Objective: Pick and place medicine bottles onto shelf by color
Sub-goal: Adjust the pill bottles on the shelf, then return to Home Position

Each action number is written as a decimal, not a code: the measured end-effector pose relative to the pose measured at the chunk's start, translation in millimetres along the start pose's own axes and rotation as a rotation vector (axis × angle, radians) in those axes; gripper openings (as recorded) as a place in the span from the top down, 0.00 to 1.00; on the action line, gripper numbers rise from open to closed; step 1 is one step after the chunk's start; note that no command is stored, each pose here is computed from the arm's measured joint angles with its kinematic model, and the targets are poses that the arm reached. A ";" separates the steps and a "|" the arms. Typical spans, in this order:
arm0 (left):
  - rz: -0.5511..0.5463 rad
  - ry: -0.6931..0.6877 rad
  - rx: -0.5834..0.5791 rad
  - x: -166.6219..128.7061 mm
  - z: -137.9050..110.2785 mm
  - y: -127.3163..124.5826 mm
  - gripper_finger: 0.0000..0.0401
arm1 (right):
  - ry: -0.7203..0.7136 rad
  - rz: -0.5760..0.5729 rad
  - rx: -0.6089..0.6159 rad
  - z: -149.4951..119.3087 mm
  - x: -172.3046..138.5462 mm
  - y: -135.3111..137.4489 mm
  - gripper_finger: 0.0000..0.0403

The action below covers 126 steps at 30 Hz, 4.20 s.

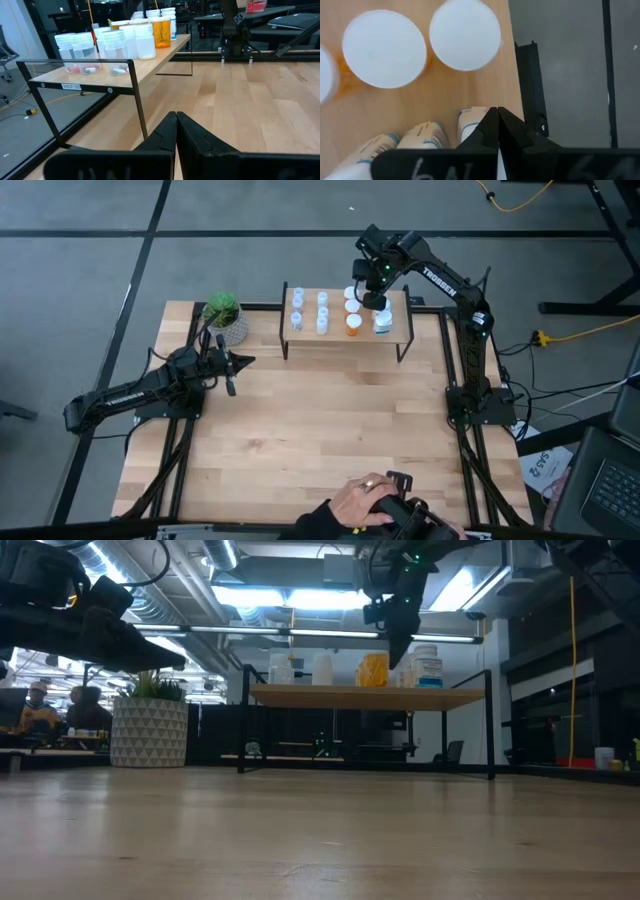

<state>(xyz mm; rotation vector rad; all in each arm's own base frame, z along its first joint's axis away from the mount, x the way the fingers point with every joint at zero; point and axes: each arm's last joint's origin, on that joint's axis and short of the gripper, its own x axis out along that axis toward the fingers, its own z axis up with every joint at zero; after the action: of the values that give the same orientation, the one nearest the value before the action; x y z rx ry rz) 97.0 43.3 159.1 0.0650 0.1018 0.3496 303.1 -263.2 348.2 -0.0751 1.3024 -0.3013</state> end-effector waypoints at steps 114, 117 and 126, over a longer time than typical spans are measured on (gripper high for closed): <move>-0.001 0.000 0.000 0.0 0.1 0.0 1.00 | -1.261 0.546 0.156 -272.2 53.2 263.5 0.96; 0.000 0.000 0.000 0.0 0.1 0.0 1.00 | -1.261 0.546 0.156 -272.2 53.2 263.5 0.96; -0.001 0.000 0.000 0.0 0.1 0.0 1.00 | -1.261 0.546 0.156 -272.2 53.2 263.5 0.96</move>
<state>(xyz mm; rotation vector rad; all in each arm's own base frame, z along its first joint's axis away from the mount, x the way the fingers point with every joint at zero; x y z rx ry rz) 97.1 43.2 159.2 0.0650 0.1015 0.3489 101.8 6.5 166.4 0.2010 0.0152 0.1338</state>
